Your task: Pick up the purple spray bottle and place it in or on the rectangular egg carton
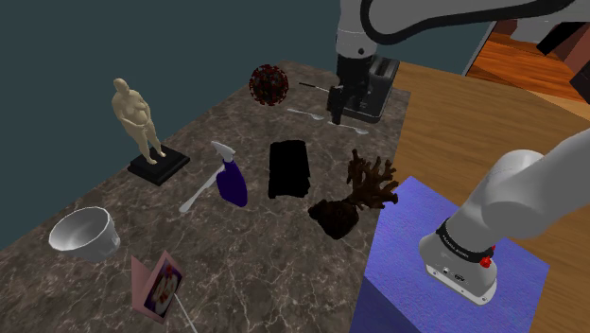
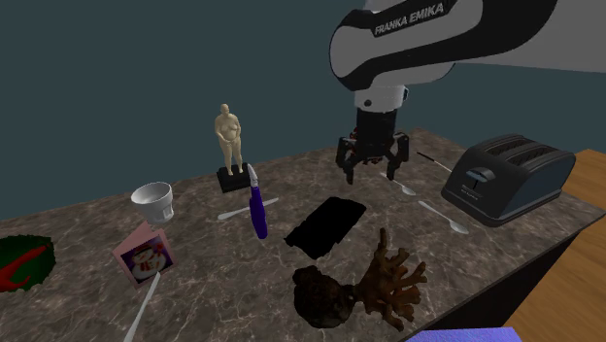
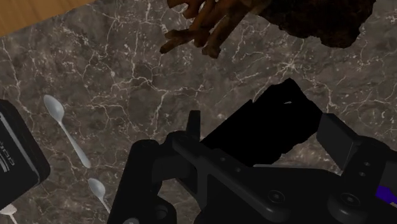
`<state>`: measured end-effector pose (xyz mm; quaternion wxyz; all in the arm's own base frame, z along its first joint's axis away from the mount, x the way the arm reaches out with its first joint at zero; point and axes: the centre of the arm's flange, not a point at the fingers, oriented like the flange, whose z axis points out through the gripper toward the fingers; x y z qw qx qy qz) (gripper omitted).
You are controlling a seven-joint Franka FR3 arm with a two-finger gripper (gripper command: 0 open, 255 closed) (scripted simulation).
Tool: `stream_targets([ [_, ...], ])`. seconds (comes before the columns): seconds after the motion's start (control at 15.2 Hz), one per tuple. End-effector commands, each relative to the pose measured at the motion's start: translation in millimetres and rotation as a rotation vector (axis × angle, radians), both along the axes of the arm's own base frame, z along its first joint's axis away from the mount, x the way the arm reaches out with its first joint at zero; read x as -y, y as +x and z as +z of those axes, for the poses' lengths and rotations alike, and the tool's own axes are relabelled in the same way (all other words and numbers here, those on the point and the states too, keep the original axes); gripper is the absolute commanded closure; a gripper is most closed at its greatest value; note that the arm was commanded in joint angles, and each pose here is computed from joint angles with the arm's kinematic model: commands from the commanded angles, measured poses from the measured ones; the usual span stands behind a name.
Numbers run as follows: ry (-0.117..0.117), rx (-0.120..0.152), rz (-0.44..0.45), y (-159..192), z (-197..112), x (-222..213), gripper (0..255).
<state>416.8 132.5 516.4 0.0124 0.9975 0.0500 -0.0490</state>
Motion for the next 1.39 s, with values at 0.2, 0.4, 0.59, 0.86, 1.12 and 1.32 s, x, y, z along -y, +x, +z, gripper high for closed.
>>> stream_targets([
  [0.2,0.012,0.014,0.037,32,-15,-53,0],
  [0.4,0.019,0.022,0.060,49,-22,-86,0],
  [0.59,0.026,0.030,0.082,67,-29,-120,0],
  [0.86,0.035,0.041,0.112,88,-38,-165,0],
  [1.12,0.044,0.052,0.142,108,-46,-212,0],
  [1.32,0.051,0.060,0.164,123,-51,-247,0],
])
